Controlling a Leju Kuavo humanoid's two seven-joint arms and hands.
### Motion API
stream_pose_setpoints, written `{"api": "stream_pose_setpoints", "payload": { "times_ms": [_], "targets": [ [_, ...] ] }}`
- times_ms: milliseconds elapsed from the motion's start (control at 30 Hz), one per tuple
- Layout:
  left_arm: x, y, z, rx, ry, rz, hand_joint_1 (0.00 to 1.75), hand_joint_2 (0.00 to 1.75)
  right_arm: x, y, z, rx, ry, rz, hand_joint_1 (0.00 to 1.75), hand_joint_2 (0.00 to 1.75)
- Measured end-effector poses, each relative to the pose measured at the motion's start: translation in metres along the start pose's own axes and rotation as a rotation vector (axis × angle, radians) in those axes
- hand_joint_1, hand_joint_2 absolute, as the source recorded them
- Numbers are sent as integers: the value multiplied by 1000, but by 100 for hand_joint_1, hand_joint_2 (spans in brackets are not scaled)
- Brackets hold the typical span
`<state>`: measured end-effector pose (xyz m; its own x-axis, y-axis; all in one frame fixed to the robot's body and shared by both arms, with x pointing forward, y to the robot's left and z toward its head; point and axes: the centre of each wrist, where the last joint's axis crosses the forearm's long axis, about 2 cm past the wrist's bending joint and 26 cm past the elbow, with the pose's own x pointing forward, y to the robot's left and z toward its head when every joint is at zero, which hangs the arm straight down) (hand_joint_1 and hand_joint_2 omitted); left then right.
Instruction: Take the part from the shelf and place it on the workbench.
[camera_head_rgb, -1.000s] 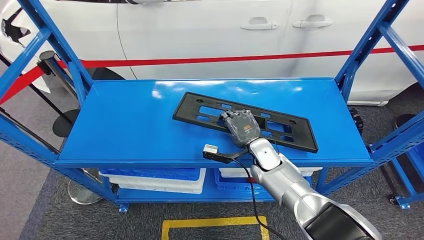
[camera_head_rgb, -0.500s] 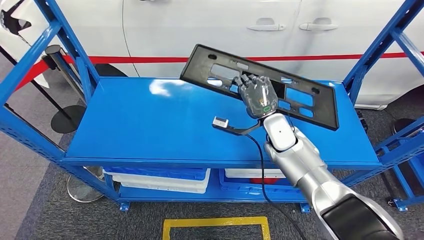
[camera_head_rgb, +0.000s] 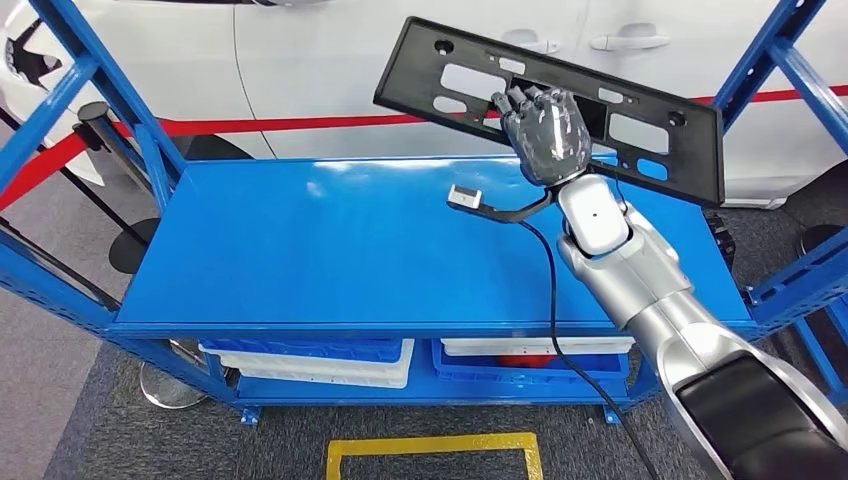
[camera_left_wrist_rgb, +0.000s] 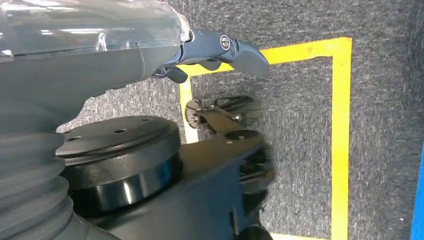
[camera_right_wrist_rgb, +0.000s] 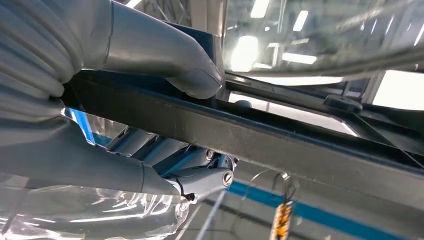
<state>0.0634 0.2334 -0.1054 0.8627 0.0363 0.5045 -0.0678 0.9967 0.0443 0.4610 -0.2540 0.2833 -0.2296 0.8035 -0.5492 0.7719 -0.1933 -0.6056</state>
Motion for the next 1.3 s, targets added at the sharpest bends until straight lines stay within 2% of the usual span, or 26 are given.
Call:
{"api": "stream_pose_setpoints", "payload": {
  "times_ms": [200,300,500,667,767,867,1100,1200,1300],
  "targets": [
    [0,0,0,0,13,7,0,175,-4,-8,-6,-44,-10,-19,175,175],
    [0,0,0,12,18,11,0,175,-7,-15,-9,-82,-12,-83,175,175],
    [-1,0,1,33,38,21,0,175,-4,-21,-9,-212,68,-402,175,175],
    [-3,0,1,35,43,25,0,175,3,-15,1,-242,158,-524,175,175],
    [-3,-1,2,39,49,29,0,175,9,-14,4,-315,261,-743,175,175],
    [-4,-1,2,46,55,31,0,175,27,-19,12,-380,366,-971,175,175],
    [-6,0,3,53,62,34,0,175,49,-31,19,-420,351,-1112,175,175],
    [-7,0,3,61,70,41,0,175,65,-35,25,-416,353,-1276,175,175],
    [-6,0,2,70,72,53,0,175,79,-46,22,-425,329,-1528,175,175]
  ]
}}
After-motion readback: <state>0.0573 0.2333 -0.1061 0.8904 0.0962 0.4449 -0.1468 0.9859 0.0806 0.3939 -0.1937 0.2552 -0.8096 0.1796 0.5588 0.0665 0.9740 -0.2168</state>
